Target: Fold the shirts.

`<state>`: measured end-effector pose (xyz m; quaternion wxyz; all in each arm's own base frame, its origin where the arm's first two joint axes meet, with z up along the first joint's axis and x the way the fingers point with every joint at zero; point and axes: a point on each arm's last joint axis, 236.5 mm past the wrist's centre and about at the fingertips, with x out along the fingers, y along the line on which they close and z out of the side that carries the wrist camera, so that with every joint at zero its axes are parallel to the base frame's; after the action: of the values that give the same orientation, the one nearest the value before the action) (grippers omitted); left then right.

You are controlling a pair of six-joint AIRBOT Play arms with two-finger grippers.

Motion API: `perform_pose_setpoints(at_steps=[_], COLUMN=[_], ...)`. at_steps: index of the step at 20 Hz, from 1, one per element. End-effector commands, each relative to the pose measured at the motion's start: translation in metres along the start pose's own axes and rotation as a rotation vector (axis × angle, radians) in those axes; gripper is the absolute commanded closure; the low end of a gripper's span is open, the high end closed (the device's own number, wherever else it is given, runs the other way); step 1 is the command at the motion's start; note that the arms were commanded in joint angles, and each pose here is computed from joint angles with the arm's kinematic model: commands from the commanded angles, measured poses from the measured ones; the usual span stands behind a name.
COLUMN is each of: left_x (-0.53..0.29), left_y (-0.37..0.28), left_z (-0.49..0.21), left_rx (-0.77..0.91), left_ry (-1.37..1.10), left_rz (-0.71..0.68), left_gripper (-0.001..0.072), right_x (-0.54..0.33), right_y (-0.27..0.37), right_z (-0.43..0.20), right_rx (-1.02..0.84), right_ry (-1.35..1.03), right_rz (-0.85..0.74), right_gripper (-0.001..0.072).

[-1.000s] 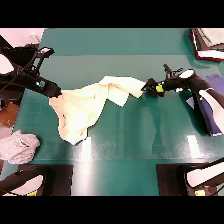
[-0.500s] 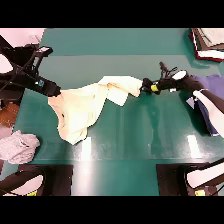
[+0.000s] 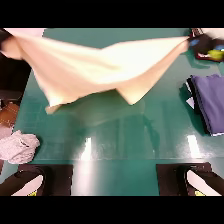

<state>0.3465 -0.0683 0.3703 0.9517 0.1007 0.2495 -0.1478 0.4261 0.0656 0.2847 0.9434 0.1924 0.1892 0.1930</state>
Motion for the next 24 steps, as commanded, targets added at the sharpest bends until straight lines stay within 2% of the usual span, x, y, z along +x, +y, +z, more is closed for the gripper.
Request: perform_pose_setpoints(at_steps=[1,3,6,8,10,12,15,20,24], left_x=[-0.103,-0.139,-0.175,-0.182,-0.162,-0.118,-0.008,0.161,0.26], left_y=[-0.004,-0.01,-0.036,-0.049,-0.044,-0.037,-0.032,-0.035,-0.033], left_z=[0.044,0.048,0.063,0.068,0.063,0.051,0.0,-0.122,-0.184], left_rx=[-0.013,-0.039,-0.036,-0.032,-0.038,-0.056,-0.099,-0.144,-0.205], left_ry=[-0.239,-0.318,-0.436,-0.463,-0.412,-0.304,0.013,0.531,0.667], left_rz=[0.06,0.064,-0.021,-0.075,-0.068,-0.073,-0.133,-0.253,-0.268], left_gripper=[0.0683,0.0684,0.0684,0.0684,0.0684,0.0684,0.0684,0.0683,0.0683], right_x=[-0.098,-0.136,-0.18,-0.198,-0.2,-0.181,-0.119,0.008,0.083], right_y=[0.048,0.071,0.09,0.09,0.081,0.062,0.024,-0.069,-0.112], right_z=[0.046,0.061,0.081,0.096,0.102,0.096,0.058,-0.088,-0.145], right_rx=[-0.186,-0.261,-0.323,-0.332,-0.3,-0.222,-0.059,0.043,0.12], right_ry=[-0.146,-0.177,-0.232,-0.266,-0.237,-0.139,0.099,0.61,0.657], right_rz=[-0.037,-0.055,-0.124,-0.18,-0.207,-0.186,-0.1,-0.224,-0.251], right_gripper=[0.0702,0.0702,0.0702,0.0702,0.0702,0.0702,0.0702,0.0701,0.07])
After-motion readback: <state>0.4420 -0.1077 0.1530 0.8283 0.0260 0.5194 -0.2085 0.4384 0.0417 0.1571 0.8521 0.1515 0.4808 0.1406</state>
